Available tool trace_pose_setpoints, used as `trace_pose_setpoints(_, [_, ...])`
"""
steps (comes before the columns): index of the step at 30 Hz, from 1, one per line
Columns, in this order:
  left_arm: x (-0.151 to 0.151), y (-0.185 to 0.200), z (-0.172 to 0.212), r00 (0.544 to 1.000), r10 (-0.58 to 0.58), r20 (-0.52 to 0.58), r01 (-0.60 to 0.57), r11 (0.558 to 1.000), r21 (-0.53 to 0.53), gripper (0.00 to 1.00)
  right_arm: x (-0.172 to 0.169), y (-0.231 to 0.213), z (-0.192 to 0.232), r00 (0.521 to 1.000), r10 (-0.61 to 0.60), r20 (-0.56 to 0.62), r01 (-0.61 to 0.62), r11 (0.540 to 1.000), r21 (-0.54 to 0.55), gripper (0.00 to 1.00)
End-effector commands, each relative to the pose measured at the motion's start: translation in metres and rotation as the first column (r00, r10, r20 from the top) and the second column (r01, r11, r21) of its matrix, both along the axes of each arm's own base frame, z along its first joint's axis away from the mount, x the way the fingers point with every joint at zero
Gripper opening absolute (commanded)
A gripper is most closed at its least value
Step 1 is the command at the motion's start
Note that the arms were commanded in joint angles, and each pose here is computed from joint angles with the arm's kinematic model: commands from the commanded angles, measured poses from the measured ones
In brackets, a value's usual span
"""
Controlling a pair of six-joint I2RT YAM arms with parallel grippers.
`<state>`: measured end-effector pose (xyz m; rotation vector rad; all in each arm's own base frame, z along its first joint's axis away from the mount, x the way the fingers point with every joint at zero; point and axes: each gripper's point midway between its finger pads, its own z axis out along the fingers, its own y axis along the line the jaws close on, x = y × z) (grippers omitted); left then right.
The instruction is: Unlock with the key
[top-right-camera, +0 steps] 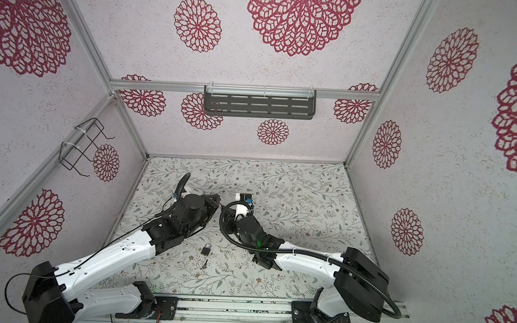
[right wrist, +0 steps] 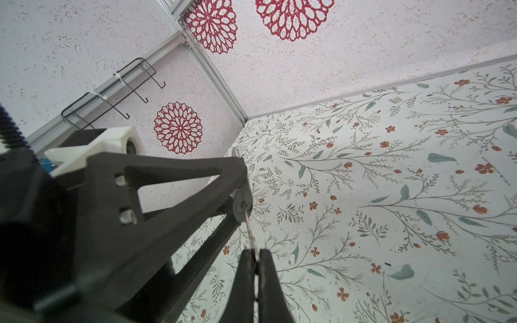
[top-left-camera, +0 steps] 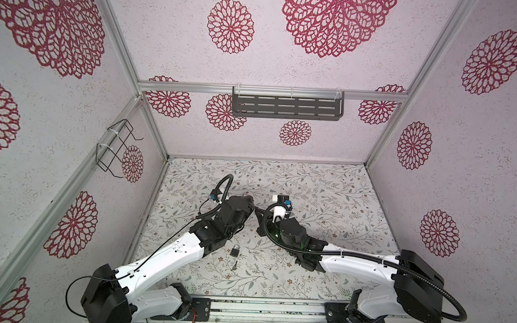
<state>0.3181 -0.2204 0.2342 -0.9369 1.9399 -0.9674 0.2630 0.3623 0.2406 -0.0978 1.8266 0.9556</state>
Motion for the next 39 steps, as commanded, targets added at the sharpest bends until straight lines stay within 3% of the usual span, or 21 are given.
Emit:
trace_pose_setpoints(1, [0.004, -0.004, 0.004, 1.000, -0.005, 0.012, 0.005, 1.000, 0.015, 0.00, 0.003, 0.007, 0.041, 0.999, 0.004, 0.051, -0.010, 0.994, 0.110, 0.00])
trace_pose_setpoints(9, [-0.002, -0.014, 0.006, 1.000, -0.022, 0.011, 0.022, 0.999, 0.024, 0.00, 0.017, -0.007, 0.025, 0.993, -0.115, -0.011, 0.115, 0.991, 0.073, 0.00])
trace_pose_setpoints(15, [-0.003, -0.026, -0.003, 0.999, -0.041, -0.010, 0.042, 0.999, 0.017, 0.00, 0.007, 0.015, 0.046, 0.999, 0.006, 0.034, -0.011, 0.985, 0.173, 0.00])
trace_pose_setpoints(24, [-0.012, -0.045, -0.001, 0.988, -0.151, -0.030, 0.151, 0.989, 0.000, 0.00, 0.003, 0.024, 0.074, 0.984, 0.159, 0.086, -0.178, 0.925, 0.336, 0.00])
trace_pose_setpoints(29, [-0.022, -0.054, -0.007, 0.975, -0.213, -0.057, 0.213, 0.977, -0.003, 0.00, 0.006, 0.026, 0.077, 0.981, 0.172, 0.093, -0.194, 0.921, 0.337, 0.00])
trace_pose_setpoints(39, [-0.012, -0.015, 0.015, 0.998, -0.054, 0.028, 0.053, 0.998, 0.043, 0.00, 0.009, 0.010, 0.042, 0.994, 0.106, 0.027, -0.109, 0.972, 0.207, 0.01])
